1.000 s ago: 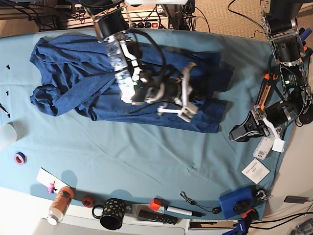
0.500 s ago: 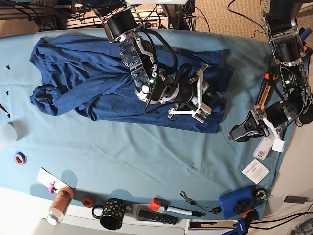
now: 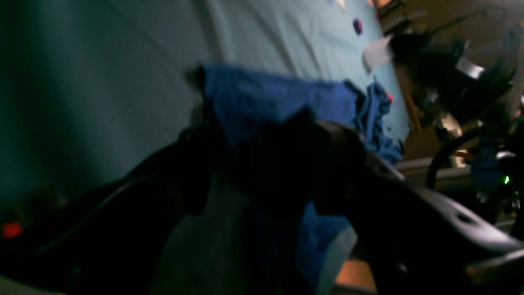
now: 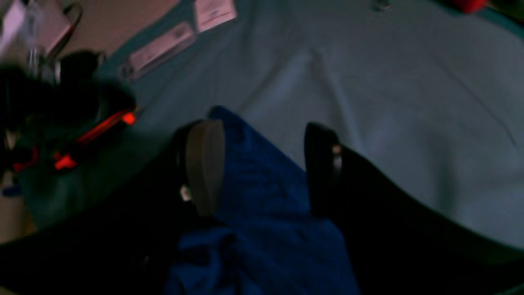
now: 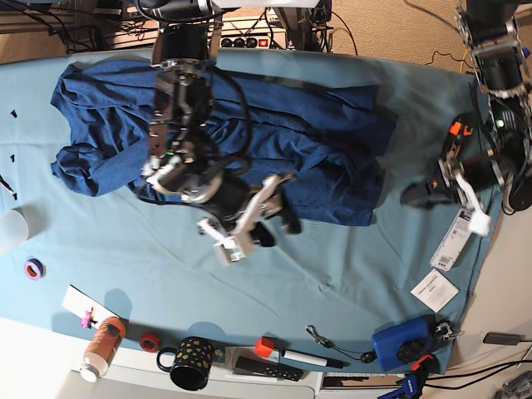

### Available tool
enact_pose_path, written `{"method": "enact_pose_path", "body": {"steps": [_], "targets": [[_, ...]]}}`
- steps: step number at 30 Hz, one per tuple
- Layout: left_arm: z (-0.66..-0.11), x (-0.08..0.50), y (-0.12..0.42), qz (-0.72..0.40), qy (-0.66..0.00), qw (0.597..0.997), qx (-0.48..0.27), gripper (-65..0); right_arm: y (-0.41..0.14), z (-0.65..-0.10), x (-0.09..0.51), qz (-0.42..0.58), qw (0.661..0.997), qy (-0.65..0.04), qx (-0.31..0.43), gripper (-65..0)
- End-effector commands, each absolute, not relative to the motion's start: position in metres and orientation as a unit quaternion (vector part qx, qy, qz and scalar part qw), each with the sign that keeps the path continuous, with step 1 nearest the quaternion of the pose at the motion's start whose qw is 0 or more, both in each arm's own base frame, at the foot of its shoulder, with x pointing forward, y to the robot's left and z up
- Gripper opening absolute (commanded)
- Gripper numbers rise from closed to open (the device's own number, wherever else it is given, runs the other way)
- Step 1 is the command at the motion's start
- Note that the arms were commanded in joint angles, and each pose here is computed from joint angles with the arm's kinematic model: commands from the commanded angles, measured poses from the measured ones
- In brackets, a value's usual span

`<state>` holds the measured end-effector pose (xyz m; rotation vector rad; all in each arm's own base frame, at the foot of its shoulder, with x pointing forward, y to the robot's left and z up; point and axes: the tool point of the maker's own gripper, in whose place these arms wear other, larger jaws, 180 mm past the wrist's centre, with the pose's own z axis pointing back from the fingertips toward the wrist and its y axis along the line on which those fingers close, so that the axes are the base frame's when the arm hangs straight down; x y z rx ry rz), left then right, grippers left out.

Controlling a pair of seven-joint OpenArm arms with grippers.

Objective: Layout the t-shirt on the table in an organized manner, then fold the t-shirt properly
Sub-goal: 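Open the right gripper and raise it off the sleeve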

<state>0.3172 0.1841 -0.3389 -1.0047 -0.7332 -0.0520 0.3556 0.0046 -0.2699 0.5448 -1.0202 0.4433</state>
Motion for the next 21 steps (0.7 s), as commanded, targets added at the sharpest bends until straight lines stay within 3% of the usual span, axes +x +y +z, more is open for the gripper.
{"method": "enact_pose_path", "body": {"steps": [1,14,21], "targets": [[-0.327,0.321,0.191,-0.028,-0.361,0.805,-0.47,-27.6,0.003,-0.251,0.362,0.199,0.797,-0.504,0.267,-34.0],[-0.368,0.277,0.193,0.028,-0.299,0.828,-0.473,-27.6,-0.074,-0.277,0.36,0.109,0.828,-0.503,0.222,-34.1],[-0.378,0.27,0.19,0.043,-0.284,0.835,-0.469,-27.7,-0.102,-0.278,0.351,0.064,0.821,-0.515,0.237,-34.1]]}}
